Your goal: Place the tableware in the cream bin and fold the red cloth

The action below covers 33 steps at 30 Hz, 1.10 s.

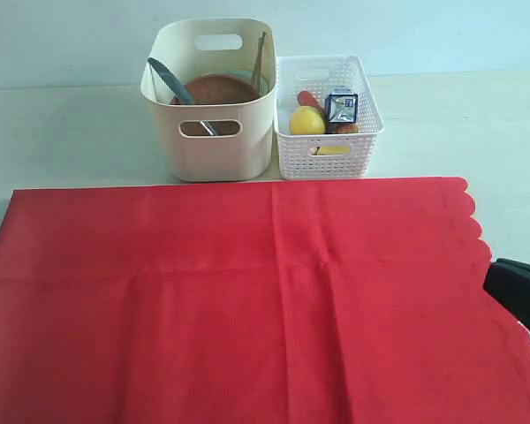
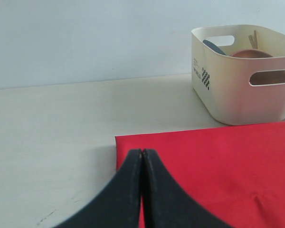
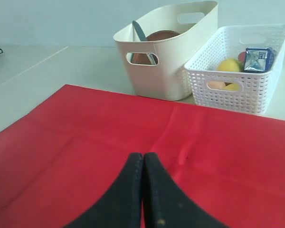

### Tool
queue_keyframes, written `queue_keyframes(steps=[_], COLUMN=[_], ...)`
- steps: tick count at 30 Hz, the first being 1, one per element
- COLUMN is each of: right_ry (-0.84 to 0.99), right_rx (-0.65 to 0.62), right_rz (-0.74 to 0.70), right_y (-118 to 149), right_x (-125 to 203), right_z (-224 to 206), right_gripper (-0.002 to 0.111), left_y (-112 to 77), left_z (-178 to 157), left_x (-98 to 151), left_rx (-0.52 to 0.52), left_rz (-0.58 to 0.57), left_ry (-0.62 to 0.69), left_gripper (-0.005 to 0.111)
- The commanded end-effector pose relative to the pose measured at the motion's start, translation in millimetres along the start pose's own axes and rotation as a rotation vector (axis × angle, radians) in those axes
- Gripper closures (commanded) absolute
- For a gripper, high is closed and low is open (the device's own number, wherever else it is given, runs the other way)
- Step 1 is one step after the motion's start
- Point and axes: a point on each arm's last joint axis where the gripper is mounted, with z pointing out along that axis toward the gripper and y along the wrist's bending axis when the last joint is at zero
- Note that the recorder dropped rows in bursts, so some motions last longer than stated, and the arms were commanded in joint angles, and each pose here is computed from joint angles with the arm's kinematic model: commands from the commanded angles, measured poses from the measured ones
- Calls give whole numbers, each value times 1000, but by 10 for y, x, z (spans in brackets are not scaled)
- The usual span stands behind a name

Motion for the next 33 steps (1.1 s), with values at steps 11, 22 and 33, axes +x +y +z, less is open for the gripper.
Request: queue_keyframes(steps=[11,22,33], right_ry=[-91,-28,-12], right_rx=[-57,-33,-29], right_rz=[34,42,75], right_y=[26,5,2], right_x=[7,65,79], right_z=[6,10,10], right_gripper=[108,108,108], left_y=[-1,-1,-1], left_z=[-4,-4,-4], left_x=[-5,-5,-5], left_rx=[3,3,3], left_rz=[0,0,0], left_ry=[-10,-10,-10], left_gripper=[104,104,104])
